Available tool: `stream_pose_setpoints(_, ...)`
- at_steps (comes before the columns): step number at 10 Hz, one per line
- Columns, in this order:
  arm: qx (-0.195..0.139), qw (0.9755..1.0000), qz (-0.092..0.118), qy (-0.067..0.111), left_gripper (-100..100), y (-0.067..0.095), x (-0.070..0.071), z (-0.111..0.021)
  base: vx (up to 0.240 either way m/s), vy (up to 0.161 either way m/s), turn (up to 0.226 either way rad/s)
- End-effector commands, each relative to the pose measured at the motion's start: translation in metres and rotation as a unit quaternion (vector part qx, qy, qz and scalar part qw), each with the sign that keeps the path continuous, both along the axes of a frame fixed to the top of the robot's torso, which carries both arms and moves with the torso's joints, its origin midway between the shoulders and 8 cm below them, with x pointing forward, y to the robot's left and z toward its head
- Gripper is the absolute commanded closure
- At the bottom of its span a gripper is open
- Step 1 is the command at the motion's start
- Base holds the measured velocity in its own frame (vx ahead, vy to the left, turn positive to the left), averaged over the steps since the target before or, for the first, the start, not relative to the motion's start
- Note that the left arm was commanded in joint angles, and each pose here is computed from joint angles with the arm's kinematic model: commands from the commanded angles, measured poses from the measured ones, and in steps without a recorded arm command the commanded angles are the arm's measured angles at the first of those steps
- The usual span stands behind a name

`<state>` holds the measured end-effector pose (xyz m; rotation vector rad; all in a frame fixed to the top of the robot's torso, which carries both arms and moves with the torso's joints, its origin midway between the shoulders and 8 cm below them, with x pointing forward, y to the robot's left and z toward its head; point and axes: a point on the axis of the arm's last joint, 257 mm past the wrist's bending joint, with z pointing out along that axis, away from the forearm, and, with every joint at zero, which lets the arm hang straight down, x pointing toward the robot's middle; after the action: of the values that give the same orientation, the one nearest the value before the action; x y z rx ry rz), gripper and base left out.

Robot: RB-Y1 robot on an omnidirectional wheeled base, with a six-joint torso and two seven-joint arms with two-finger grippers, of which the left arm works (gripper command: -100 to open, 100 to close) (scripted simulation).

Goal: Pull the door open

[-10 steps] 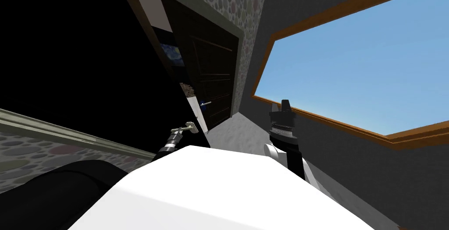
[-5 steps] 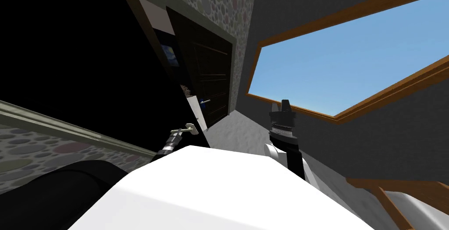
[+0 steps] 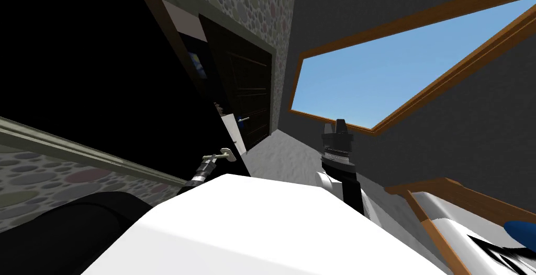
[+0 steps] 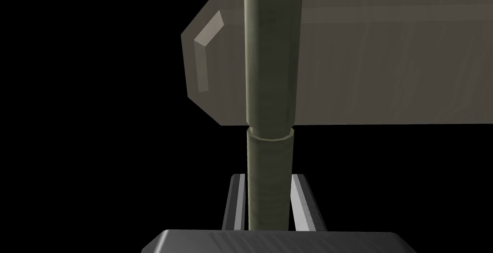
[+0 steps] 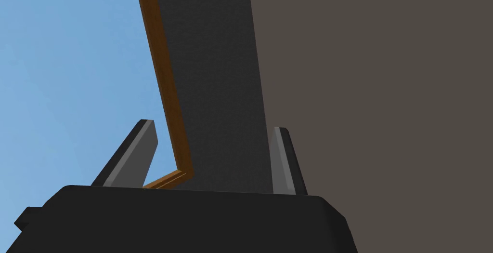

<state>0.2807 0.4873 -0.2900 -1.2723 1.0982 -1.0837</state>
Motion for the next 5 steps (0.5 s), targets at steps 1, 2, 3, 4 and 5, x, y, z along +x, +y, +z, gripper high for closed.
stream_pose_setpoints(1, -0.004, 0.9999, -0.012, 0.000, 100, -0.0074, -0.0029, -0.0032, -0.204, 0.044, -0.119)
stream_pose_setpoints(2, -0.004, 0.9999, -0.016, 0.000, 100, -0.0082, -0.0043, -0.0030, -0.217, 0.023, -0.140)
stream_pose_setpoints(3, -0.005, 0.9998, -0.022, 0.000, 100, -0.0093, -0.0062, -0.0028, -0.255, 0.027, -0.170)
stream_pose_setpoints(4, -0.005, 0.9997, -0.025, -0.001, 100, -0.0099, -0.0073, -0.0027, -0.240, 0.049, -0.136)
stream_pose_setpoints(5, -0.005, 0.9996, -0.029, -0.001, 100, -0.0107, -0.0088, -0.0026, -0.223, 0.038, -0.121)
